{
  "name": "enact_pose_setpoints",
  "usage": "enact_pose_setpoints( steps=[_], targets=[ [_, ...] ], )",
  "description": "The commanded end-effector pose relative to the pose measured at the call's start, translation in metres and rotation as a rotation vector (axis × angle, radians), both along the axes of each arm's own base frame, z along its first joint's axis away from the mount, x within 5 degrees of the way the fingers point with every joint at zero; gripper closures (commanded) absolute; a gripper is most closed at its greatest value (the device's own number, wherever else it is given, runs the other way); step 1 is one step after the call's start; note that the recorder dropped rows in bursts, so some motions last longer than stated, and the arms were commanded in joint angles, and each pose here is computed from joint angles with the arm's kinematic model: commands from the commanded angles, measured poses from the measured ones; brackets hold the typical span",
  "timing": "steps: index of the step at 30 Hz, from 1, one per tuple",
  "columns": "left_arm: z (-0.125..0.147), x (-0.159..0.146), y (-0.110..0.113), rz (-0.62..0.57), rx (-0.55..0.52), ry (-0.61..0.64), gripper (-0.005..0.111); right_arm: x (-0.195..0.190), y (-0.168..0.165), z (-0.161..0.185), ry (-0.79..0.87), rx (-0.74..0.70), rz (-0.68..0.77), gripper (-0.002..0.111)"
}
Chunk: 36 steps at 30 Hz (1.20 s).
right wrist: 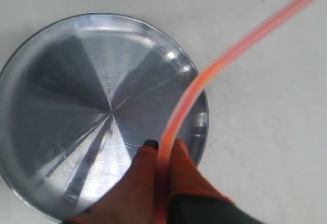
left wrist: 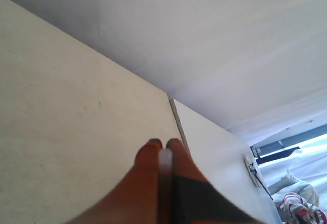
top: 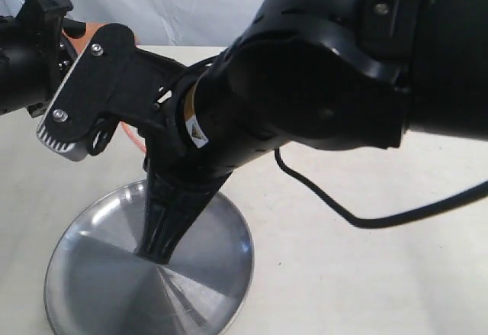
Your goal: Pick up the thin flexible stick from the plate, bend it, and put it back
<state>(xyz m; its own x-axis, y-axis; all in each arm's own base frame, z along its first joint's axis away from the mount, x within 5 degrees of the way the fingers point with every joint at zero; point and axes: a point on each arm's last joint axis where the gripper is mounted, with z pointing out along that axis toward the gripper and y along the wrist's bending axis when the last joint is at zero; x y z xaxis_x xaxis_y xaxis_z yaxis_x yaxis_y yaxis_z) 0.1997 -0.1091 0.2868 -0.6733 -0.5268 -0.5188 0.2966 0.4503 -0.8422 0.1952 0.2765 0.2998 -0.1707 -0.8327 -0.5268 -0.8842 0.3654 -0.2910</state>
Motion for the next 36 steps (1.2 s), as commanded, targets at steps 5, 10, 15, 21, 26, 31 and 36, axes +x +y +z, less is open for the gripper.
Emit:
enact_pose_setpoints(
  steps=[5, 10, 15, 21, 26, 31, 36],
  targets=[
    [-0.005, 0.009, -0.018, -0.185, 0.031, 0.026, 0.107, 0.002, 0.001, 0.013, -0.177, -0.054, 0.185, 0.108],
    [-0.01, 0.016, -0.026, -0.273, 0.039, 0.059, 0.107, 0.002, 0.0, 0.013, -0.222, -0.109, 0.268, 0.108],
    [-0.012, 0.021, -0.033, -0.352, 0.025, 0.076, 0.107, 0.001, -0.002, 0.011, -0.249, -0.189, 0.353, 0.108],
    [-0.016, 0.026, -0.041, -0.457, 0.024, 0.083, 0.107, -0.001, -0.007, 0.008, -0.238, -0.278, 0.414, 0.108],
    [-0.018, 0.033, -0.044, -0.474, 0.011, 0.093, 0.107, -0.002, -0.009, 0.006, -0.231, -0.307, 0.432, 0.108],
    [-0.026, 0.036, -0.048, -0.505, -0.02, 0.129, 0.107, -0.002, -0.01, 0.005, -0.219, -0.324, 0.434, 0.108],
    [-0.033, 0.039, -0.049, -0.525, -0.032, 0.157, 0.107, -0.002, -0.01, 0.005, -0.22, -0.325, 0.433, 0.108]
  ],
)
